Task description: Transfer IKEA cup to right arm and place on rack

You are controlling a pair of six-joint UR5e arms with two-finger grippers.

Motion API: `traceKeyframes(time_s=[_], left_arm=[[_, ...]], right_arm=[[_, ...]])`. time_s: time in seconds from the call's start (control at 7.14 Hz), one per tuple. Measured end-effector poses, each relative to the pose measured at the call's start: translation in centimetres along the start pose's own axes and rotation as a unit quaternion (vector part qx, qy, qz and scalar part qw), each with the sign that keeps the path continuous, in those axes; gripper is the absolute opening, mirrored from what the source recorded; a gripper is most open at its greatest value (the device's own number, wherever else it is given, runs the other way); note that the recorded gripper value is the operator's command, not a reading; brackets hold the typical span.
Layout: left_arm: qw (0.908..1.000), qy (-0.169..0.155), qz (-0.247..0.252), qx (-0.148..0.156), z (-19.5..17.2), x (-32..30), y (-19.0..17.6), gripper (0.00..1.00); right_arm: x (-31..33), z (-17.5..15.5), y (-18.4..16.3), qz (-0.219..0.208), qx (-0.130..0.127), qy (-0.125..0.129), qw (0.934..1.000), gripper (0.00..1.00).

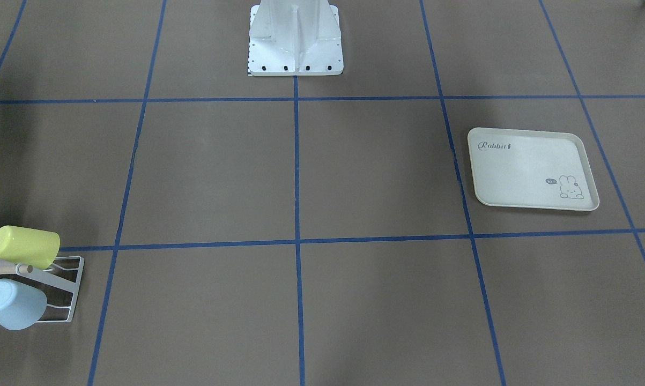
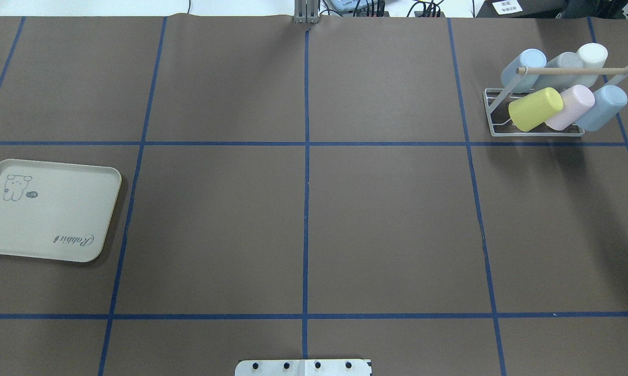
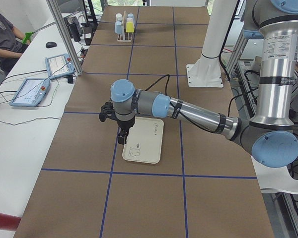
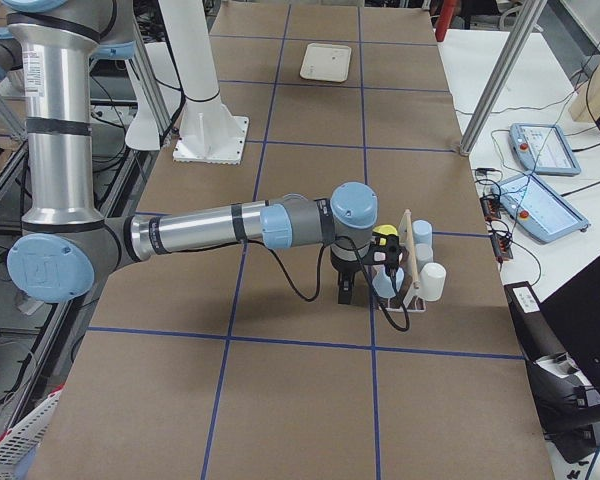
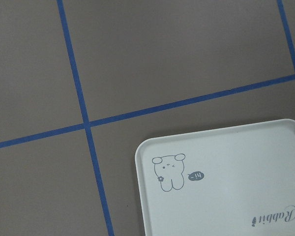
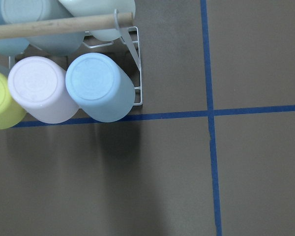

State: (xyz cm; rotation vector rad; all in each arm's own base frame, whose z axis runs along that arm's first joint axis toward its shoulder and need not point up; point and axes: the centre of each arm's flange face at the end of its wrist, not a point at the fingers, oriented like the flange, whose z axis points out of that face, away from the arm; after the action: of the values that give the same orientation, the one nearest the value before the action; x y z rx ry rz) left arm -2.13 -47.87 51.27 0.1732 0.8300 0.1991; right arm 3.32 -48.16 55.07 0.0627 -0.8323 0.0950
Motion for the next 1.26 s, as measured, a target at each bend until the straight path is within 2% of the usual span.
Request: traceKeyframes(time_s=[0.28, 0.56, 0.98, 1.26], left_arm=[[1.0000, -0.003, 0.003, 0.002, -0.4, 0.4, 1.2, 1.00], [1.0000, -0.004, -0.003, -0.005, 0.3, -0.3, 1.5, 1.00], [0.9989, -0.001, -0.033, -0.032, 2.7, -2.8, 3.4, 1.00], [0.9980, 0.002, -0.046, -0.044, 3.8, -3.9, 4.0, 1.00]], right_arm=[[0.2, -0.6, 1.5, -0.001, 0.004, -0.003, 1.0000, 0.99], [0.4, -0.2, 2.2, 0.002, -0.003, -0.006, 1.0000, 0.99], [0.1, 0.7, 3.2, 0.002, -0.018, -0.022, 0.9996, 0.99], [0.6, 1.3, 4.2, 0.004, -0.025, -0.020, 0.9995, 0.99]])
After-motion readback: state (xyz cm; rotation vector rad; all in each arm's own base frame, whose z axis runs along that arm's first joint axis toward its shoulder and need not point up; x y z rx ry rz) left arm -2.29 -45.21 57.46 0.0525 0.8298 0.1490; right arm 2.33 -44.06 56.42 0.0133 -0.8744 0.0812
